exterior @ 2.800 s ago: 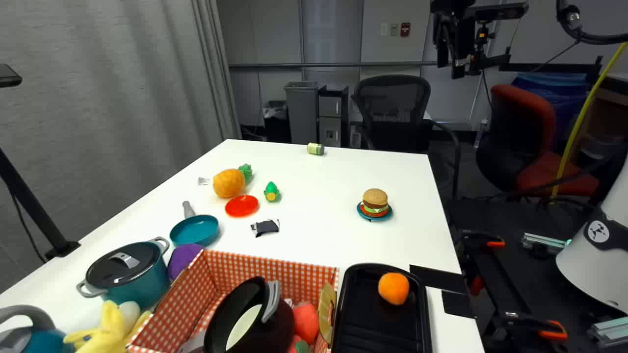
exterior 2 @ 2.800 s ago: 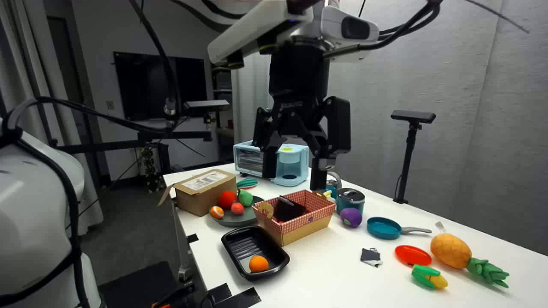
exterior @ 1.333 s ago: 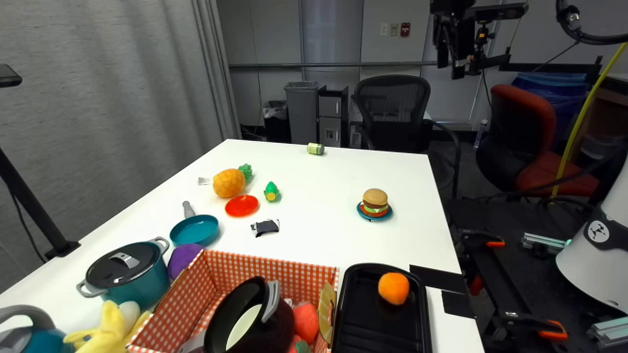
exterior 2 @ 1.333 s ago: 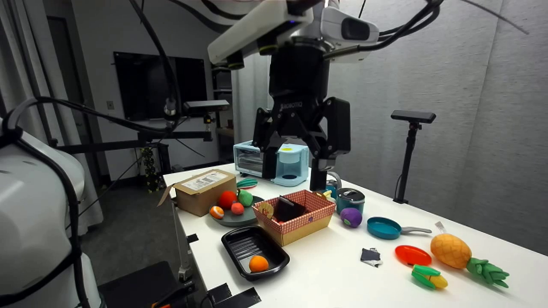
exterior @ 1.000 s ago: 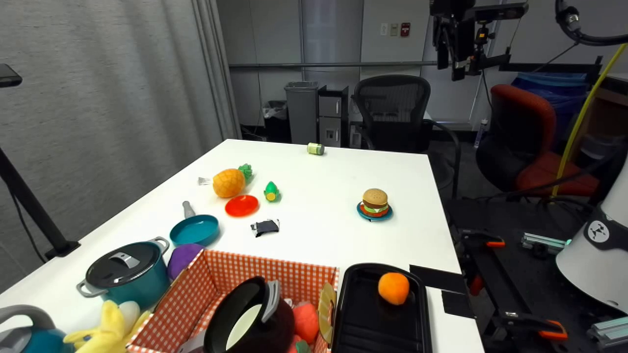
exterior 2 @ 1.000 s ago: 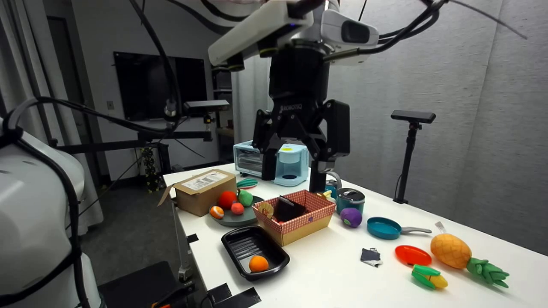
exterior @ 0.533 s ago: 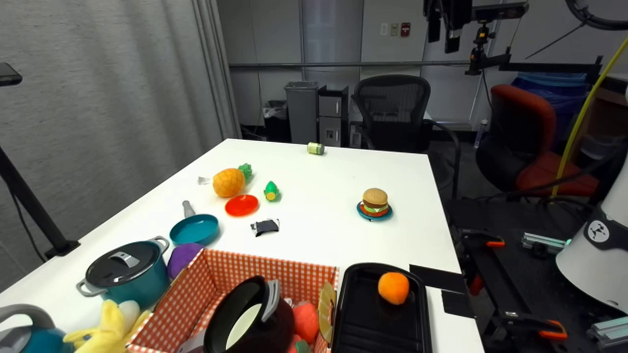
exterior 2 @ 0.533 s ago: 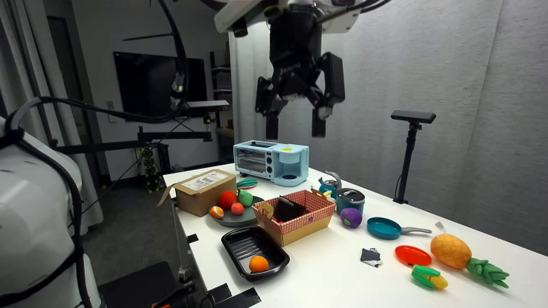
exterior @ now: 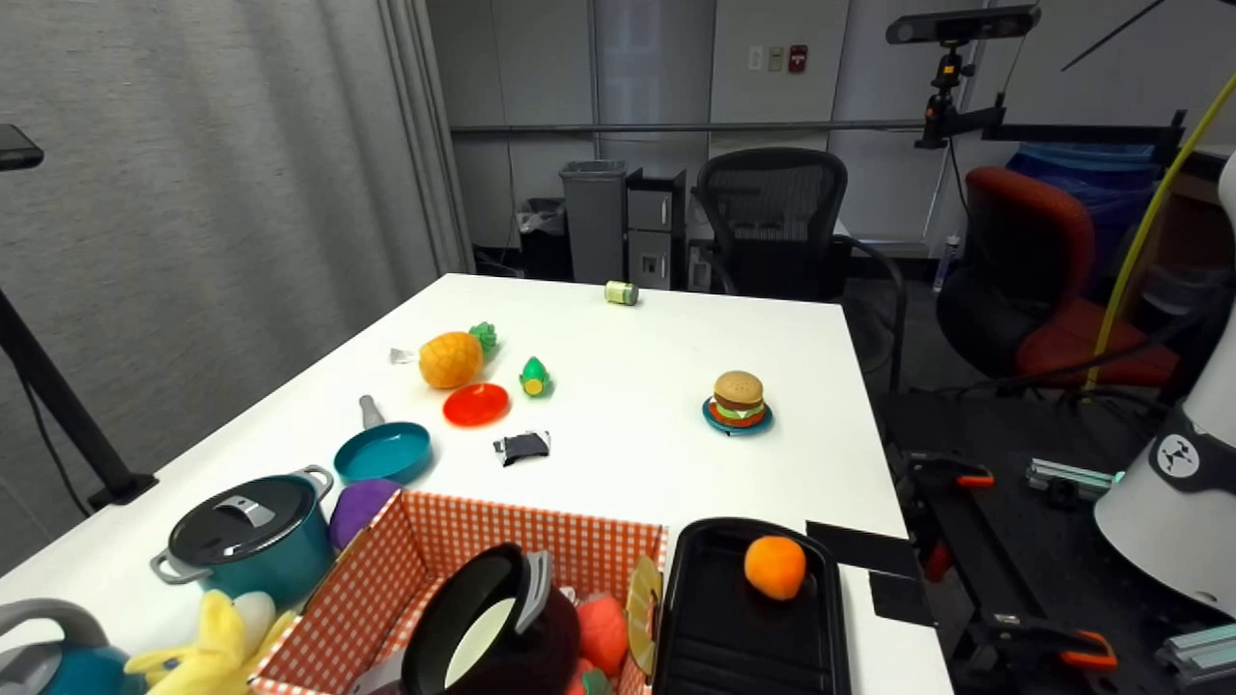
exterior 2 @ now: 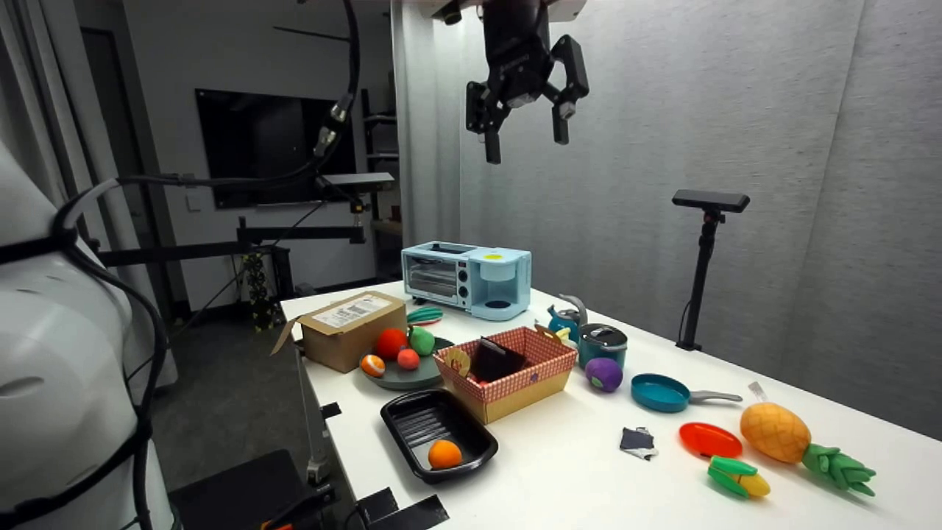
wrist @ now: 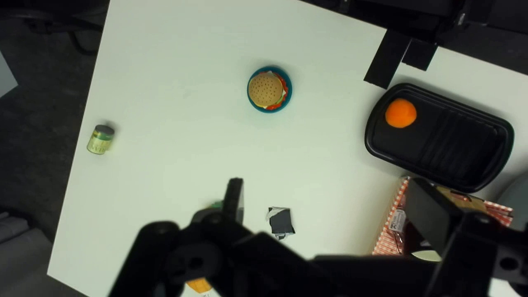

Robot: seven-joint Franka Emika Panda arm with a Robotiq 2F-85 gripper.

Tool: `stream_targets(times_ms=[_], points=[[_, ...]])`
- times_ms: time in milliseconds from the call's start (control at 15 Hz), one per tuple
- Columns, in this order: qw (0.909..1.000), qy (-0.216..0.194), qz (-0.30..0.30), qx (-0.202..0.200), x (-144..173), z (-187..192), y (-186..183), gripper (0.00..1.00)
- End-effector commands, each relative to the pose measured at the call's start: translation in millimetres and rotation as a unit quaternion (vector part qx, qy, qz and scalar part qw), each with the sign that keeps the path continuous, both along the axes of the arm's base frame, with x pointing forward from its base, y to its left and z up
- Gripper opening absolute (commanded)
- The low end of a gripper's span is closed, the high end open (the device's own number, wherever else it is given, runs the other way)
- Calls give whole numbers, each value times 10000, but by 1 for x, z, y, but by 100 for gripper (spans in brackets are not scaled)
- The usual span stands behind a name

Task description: Remove the pot from the box and pick up the orange plush toy

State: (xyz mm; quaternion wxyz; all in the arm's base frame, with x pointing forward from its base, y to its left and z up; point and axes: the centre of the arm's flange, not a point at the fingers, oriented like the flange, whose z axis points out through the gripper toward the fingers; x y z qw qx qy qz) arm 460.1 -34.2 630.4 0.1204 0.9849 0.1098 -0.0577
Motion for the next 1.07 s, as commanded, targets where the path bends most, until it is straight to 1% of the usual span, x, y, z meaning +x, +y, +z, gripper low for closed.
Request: stream_targets(times_ms=[0, 67, 267, 400, 600, 667, 733, 800, 867, 1000], points=[[9996, -34, -153, 228, 58, 7, 17, 100], [9995, -87, -213, 223, 67, 2, 20, 100], [9993, -112, -353, 36, 94, -19, 37, 100], [9989, -230, -416, -24, 110, -32, 58, 100], [9969, -569, -537, 118, 131, -46, 94, 96], [9964, -630, -561, 127, 136, -50, 106, 93], [9959, -679, -577, 127, 140, -54, 116, 94], [9953, -745, -612, 112, 143, -57, 126, 93], [9946, -800, -652, 135, 145, -59, 134, 93], [9925, -910, -777, 227, 149, -65, 147, 91]])
